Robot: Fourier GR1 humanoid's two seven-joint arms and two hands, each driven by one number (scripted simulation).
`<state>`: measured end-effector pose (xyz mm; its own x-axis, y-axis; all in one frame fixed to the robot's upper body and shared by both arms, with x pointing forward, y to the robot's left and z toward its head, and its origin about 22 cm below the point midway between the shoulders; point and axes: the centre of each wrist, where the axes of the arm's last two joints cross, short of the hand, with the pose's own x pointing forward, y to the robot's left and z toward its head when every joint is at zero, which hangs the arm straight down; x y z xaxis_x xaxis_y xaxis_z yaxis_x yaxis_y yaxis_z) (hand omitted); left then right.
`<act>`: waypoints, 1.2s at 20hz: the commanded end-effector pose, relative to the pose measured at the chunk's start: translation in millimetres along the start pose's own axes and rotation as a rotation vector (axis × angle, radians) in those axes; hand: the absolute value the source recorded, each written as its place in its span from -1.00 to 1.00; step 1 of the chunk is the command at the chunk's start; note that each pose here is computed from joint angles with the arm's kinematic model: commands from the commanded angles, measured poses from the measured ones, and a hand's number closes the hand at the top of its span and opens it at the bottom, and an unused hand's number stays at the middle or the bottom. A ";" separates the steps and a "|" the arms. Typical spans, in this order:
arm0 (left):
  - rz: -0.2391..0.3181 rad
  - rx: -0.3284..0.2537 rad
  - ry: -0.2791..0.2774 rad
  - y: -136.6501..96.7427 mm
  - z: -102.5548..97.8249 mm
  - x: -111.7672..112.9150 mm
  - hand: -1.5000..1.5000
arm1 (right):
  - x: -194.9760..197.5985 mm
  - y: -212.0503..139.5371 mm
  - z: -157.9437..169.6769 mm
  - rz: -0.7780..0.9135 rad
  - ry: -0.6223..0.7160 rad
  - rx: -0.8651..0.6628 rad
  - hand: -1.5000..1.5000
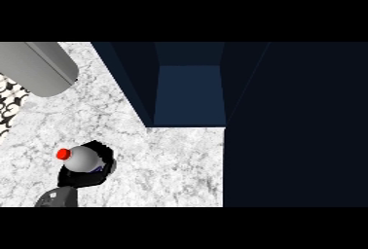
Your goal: Pick up the bottled water, place it into the cabinet and close the cabinet
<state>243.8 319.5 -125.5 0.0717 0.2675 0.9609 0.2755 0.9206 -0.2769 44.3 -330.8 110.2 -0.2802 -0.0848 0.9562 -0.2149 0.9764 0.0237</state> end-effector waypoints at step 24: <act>-0.087 0.199 -0.275 -134.5 -83.3 72.0 1.00 | 41.7 11.0 -5.6 0.018 -0.049 0.018 -1.00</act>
<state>278.5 210.9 -45.0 -0.1862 0.2579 0.9480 0.0753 0.9658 -0.2480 35.0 -341.5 118.1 -0.2664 -0.0573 0.9622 -0.1907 0.9816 0.0056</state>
